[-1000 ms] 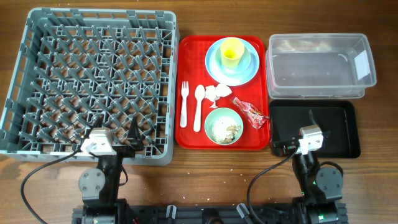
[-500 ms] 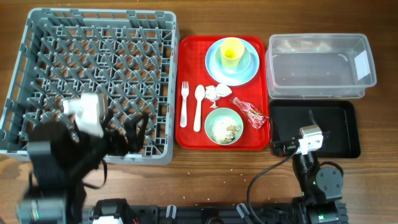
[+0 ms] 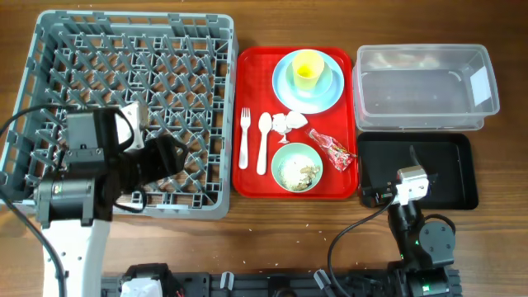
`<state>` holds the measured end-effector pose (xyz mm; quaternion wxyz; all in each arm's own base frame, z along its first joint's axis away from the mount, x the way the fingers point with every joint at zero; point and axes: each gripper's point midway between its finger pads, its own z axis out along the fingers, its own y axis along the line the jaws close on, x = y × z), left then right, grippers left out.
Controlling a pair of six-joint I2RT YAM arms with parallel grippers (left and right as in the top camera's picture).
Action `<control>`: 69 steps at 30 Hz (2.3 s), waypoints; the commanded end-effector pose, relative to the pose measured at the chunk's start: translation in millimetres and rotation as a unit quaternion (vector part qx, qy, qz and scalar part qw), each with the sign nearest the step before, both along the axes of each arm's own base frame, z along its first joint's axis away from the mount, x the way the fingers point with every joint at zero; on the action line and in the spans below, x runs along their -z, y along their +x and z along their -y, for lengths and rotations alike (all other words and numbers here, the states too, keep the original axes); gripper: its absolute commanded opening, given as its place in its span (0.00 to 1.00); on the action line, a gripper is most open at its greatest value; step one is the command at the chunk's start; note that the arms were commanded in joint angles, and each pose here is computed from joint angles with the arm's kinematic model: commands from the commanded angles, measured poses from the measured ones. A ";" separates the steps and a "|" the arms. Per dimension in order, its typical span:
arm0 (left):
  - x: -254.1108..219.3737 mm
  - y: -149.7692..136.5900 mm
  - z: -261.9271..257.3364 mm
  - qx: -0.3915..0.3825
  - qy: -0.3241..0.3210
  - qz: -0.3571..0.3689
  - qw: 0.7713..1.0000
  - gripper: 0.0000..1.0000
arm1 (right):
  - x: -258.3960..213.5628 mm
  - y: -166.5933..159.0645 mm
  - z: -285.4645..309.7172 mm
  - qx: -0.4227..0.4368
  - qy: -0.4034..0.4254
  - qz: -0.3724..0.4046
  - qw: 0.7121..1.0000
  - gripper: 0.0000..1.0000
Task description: Sort waste into correct bins and load items into the dishwasher rack
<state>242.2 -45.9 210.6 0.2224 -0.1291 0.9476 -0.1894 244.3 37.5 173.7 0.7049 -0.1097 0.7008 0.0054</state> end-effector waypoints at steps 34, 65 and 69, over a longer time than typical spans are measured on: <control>-7.2 -20.9 -5.1 -0.030 0.004 -0.005 1.000 0.68 | -1.7 -0.6 -1.1 -0.005 -0.004 0.005 1.000 1.00; -5.4 -22.1 -8.8 -0.034 0.015 -0.008 0.999 0.68 | -1.7 -0.6 -1.1 -0.005 -0.004 0.005 1.000 1.00; -5.3 -22.1 -8.8 -0.034 0.015 -0.008 0.999 0.70 | -1.7 -0.6 -1.1 -0.005 -0.004 0.005 1.000 1.00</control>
